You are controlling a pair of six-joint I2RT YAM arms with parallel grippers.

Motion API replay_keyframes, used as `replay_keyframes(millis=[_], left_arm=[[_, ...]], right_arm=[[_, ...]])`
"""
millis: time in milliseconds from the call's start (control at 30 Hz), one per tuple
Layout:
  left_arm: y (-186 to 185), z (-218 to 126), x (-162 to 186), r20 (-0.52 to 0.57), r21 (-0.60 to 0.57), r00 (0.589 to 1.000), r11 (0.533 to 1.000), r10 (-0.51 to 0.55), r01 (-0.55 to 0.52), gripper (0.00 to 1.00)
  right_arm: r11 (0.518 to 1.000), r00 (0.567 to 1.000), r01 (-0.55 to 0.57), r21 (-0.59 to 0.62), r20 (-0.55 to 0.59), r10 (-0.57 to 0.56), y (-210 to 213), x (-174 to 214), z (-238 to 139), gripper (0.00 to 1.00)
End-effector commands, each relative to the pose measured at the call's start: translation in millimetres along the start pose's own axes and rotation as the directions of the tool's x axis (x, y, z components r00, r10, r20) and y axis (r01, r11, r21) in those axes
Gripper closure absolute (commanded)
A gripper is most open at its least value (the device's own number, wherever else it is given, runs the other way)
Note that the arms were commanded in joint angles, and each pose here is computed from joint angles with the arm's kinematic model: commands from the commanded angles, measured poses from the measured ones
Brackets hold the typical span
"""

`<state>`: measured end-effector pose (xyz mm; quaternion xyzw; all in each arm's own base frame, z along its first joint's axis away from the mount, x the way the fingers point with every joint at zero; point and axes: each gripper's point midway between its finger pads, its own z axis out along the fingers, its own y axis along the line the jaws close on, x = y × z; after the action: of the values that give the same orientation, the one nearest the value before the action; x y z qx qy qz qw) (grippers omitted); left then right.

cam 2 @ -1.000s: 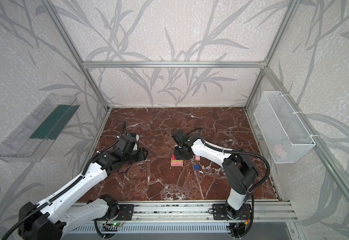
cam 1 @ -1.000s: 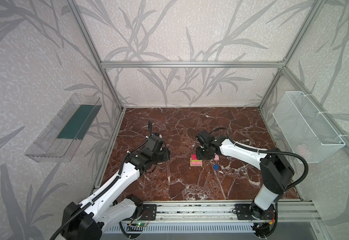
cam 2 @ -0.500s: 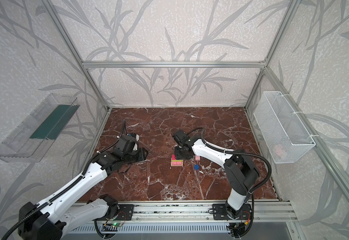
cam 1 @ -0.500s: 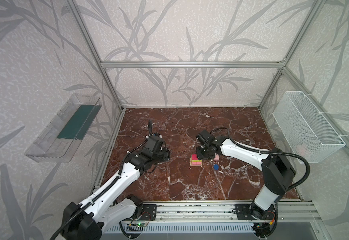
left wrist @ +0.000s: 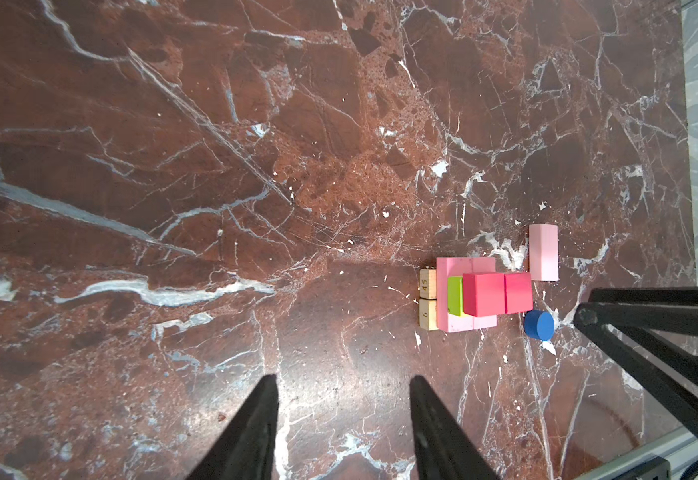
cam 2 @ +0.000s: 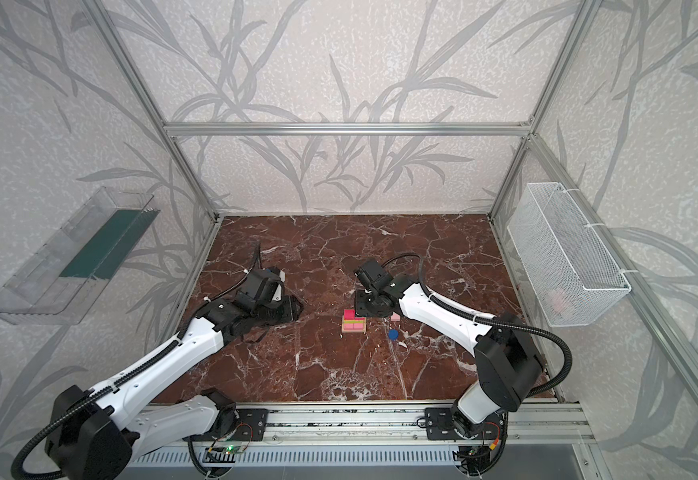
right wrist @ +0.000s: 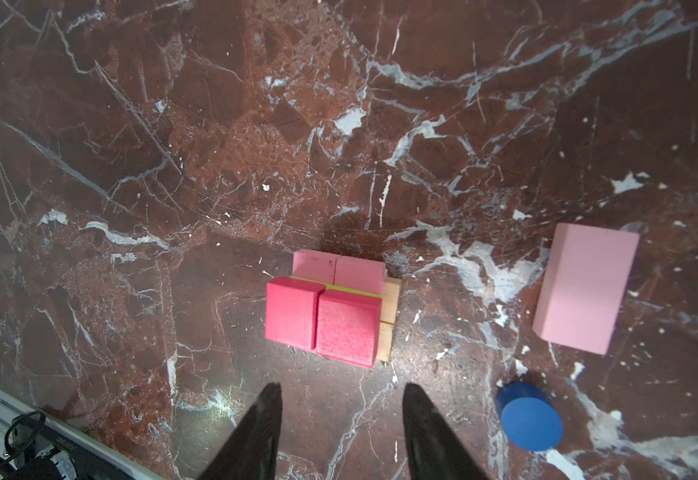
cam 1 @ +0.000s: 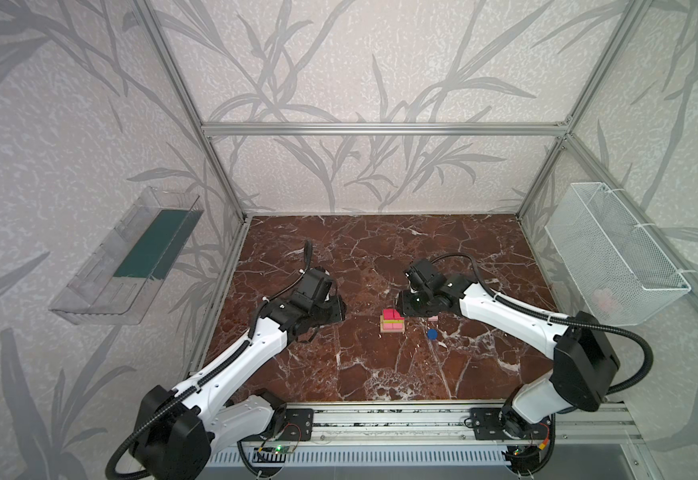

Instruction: Build the wood block tower

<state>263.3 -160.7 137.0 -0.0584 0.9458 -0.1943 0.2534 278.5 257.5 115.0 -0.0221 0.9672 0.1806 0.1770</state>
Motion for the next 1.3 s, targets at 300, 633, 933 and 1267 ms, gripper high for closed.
replay_keyframes(millis=[300,633,933,1267], left_arm=[[-52,22,-7,-0.055,0.097,0.998,0.995,0.043,-0.037,0.49],[-70,42,-8,-0.104,0.131,0.994,0.991,0.022,-0.008,0.55],[-87,58,-2,-0.149,0.161,0.988,0.987,0.039,-0.015,0.58],[-95,75,9,-0.203,0.152,0.977,0.988,0.063,-0.032,0.62]], right_arm=[[0.993,0.999,-0.04,-0.111,0.032,0.044,-8,-1,6,0.53],[0.985,0.998,-0.054,-0.165,0.022,0.059,-10,0,15,0.55],[0.979,0.998,-0.063,-0.193,-0.005,0.063,-7,5,23,0.56],[0.979,0.997,-0.078,-0.189,-0.023,0.075,-11,11,31,0.57]])
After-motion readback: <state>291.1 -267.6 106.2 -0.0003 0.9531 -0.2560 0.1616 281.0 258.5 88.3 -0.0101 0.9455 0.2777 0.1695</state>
